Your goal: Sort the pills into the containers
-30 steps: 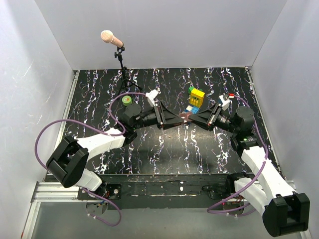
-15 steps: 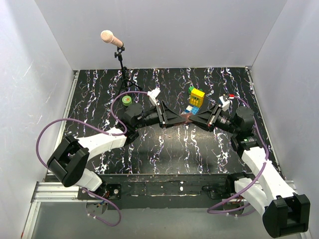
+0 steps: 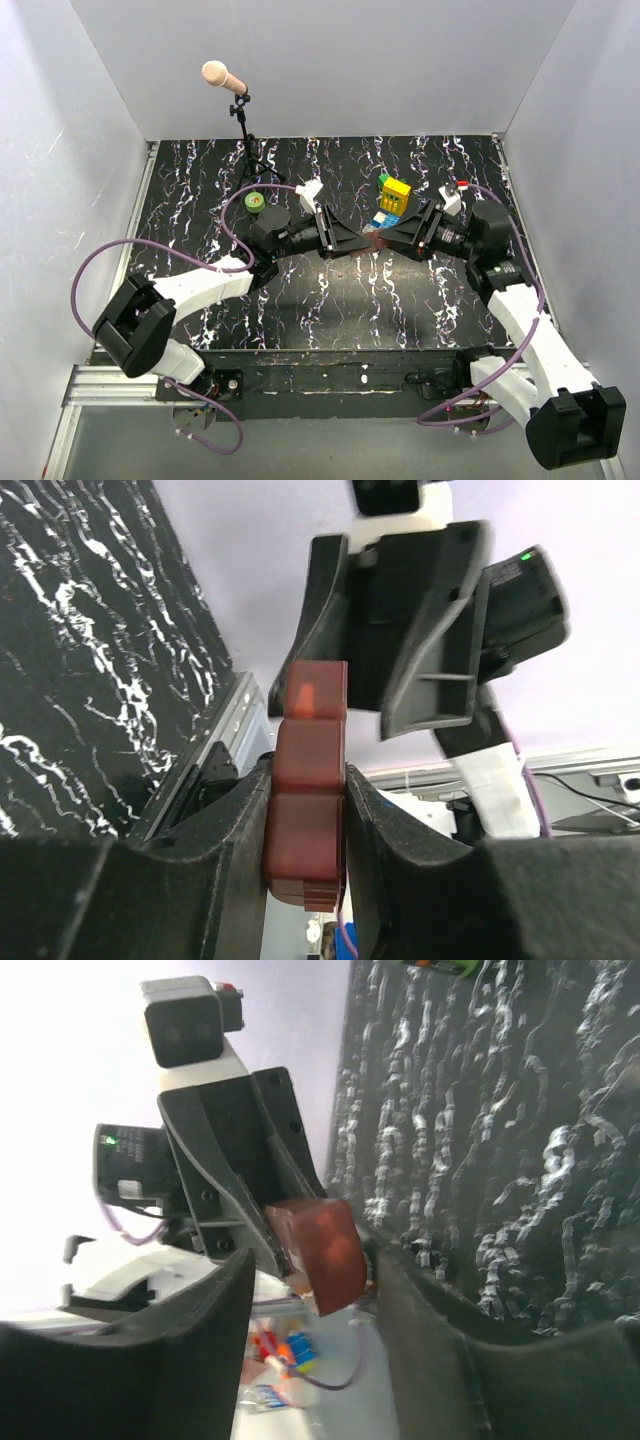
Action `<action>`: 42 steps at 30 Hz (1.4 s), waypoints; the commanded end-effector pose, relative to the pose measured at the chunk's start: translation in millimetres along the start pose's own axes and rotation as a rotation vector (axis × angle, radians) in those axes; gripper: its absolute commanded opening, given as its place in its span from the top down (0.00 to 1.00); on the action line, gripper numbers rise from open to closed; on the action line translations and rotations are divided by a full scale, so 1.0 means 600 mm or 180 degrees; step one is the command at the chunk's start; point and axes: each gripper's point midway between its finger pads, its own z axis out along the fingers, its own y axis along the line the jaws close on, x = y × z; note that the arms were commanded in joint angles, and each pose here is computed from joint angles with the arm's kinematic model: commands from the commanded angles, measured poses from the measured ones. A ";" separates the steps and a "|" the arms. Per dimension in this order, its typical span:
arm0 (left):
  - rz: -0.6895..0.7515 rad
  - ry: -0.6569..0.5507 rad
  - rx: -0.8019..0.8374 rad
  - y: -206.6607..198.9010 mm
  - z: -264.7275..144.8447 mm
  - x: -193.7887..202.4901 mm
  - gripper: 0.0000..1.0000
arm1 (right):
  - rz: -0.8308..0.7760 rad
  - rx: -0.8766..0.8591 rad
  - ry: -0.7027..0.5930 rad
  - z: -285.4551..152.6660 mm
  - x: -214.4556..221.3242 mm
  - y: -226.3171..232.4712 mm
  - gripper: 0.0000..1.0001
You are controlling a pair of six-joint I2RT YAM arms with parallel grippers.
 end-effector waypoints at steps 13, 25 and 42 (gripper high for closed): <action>0.0215 0.0327 -0.0921 0.031 -0.115 -0.009 1.00 | -0.1571 0.0679 0.0177 -0.051 -0.004 -0.014 0.06; -0.0080 0.0899 -0.0813 0.024 -0.211 0.010 1.00 | -0.2785 0.0060 0.0830 -0.026 0.085 0.042 0.02; -0.0411 0.0908 -0.0731 0.027 -0.220 0.032 1.00 | -0.3214 -0.0248 0.1004 0.062 0.132 0.087 0.03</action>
